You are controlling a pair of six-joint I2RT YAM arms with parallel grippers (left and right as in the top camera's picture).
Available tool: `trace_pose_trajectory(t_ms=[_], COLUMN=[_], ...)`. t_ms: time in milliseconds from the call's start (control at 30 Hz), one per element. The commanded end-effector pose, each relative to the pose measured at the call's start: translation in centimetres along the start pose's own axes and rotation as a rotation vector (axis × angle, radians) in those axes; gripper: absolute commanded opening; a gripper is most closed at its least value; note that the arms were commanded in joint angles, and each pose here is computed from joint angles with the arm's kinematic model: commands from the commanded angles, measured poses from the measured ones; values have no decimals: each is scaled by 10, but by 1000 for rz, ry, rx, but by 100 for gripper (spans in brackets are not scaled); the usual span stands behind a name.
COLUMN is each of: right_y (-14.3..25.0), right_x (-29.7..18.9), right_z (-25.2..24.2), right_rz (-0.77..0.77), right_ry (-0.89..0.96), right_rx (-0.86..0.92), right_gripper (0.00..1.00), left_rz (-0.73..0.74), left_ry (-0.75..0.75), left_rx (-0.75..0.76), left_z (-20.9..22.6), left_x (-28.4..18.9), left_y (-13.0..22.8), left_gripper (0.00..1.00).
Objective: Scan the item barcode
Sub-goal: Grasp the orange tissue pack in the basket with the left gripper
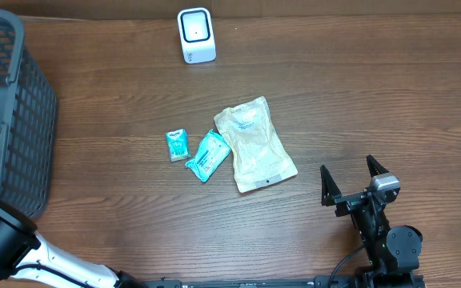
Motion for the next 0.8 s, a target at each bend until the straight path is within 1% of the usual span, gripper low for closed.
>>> trace_pose_trajectory(t_ms=[0, 33, 67, 100, 133, 167, 333, 500, 633, 767], right_y=[2, 2, 2, 2, 2, 2, 2, 2, 2, 2], right_x=[0, 0, 0, 0, 0, 0, 0, 0, 0, 0], right_z=[0, 0, 0, 0, 0, 0, 0, 0, 0, 0], right_rz=[-3, -3, -3, -3, -3, -3, -3, -3, -3, -3], right_ry=[-5, -5, -5, -5, -5, -5, -5, -5, -5, -5], right_rx=[2, 3, 2, 2, 2, 2, 3, 2, 2, 3], right_gripper=[100, 100, 100, 100, 100, 100, 100, 100, 100, 100], left_rz=[78, 80, 82, 83, 82, 84, 97, 55, -51, -202], left_ry=[70, 74, 75, 76, 75, 77, 89, 79, 50, 18], left_rx=[57, 59, 59, 60, 61, 64, 88, 82, 38, -27], left_z=[-23, -24, -24, -24, -25, -25, -32, -36, -28, -12], left_x=[29, 30, 30, 30, 29, 29, 23, -3, -48, -107], left_y=[19, 19, 19, 20, 19, 19, 20, 9, -10, -28], left_gripper=[44, 34, 22, 12, 7, 4, 4, 4, 4, 4])
Point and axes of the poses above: each gripper's point midway between its finger pads, its own x axis out along the fingers, its own z axis along the line the jaws close on, y = z × x, the point moved 5 cm from there along -x, back along the fingers, and after that the axes turned 10 degrees about x, right-handed, at the moved point
